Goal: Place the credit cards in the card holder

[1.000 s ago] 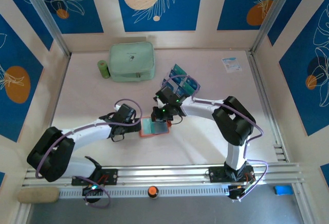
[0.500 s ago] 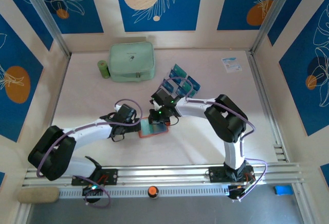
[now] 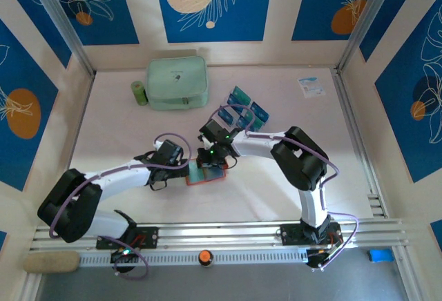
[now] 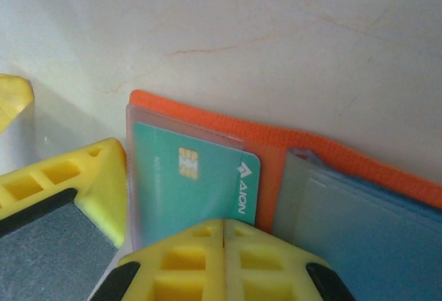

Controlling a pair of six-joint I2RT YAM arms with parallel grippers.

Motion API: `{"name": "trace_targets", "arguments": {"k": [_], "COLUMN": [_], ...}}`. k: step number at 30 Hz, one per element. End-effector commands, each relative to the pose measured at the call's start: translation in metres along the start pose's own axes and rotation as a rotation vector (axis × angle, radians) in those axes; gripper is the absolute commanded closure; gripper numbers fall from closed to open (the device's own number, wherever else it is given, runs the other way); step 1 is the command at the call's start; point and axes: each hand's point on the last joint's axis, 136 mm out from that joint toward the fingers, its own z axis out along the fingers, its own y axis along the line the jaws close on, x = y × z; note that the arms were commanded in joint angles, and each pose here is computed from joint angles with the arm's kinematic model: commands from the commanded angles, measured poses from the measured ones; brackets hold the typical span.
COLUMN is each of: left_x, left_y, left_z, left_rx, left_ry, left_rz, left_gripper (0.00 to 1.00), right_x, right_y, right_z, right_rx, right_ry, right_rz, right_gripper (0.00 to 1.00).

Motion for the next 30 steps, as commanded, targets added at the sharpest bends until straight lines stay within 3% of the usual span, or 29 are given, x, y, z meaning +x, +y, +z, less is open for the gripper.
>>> {"name": "trace_targets", "arguments": {"k": [1,12,30], "left_x": [0.002,-0.008,0.002], "left_y": [0.003,0.003,0.006], "left_z": [0.002,-0.013,0.0], "left_rx": [-0.012,-0.002,-0.016], "left_ry": [0.012,-0.028,-0.001], "left_rz": [0.006,-0.016,-0.009], "left_gripper": [0.0,0.0,0.0], "right_x": [0.004,0.002,0.007], "right_y": [0.007,0.005,0.001], "right_z": [0.001,-0.026,-0.007], "right_rx": [-0.022,-0.02,-0.005], "right_ry": [0.035,-0.024,0.011], "right_rz": [-0.019,-0.007,-0.004], "right_gripper": [1.0,1.0,1.0]}}
